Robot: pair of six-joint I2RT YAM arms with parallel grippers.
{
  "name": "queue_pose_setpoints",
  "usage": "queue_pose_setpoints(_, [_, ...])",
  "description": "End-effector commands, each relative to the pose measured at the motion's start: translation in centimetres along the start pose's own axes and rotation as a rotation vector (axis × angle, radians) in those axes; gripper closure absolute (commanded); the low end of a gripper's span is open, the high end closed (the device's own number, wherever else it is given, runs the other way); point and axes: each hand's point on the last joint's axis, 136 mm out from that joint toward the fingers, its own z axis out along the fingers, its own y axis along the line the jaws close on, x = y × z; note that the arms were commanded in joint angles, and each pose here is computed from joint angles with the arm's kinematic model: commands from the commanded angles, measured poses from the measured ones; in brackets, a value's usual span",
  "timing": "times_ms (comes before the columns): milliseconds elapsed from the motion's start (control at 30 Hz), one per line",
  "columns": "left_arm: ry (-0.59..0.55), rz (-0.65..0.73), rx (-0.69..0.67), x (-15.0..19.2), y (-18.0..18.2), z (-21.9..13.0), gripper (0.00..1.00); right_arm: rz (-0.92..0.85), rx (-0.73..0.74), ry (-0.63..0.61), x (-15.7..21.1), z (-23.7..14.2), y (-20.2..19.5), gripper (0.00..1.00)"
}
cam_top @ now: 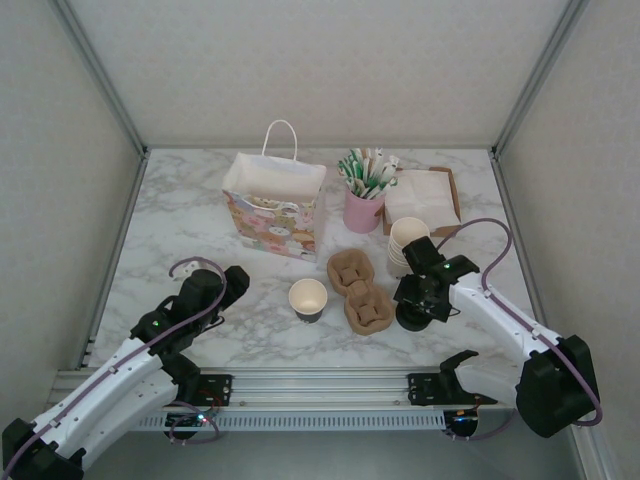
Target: Pack the takeout coffee
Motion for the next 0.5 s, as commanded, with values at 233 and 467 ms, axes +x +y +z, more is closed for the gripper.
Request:
queue_pose_setpoints(233, [-0.012, 0.001, 0.017, -0.32, -0.55, -0.50, 0.11, -0.015, 0.007, 0.006, 0.08, 0.32, -0.18, 0.19])
queue_pose_setpoints(467, [-0.013, 0.001, 0.014, -0.33, -0.50, -0.47, 0.11, -0.021, 0.046, 0.012, 0.02, 0.71, -0.62, 0.20])
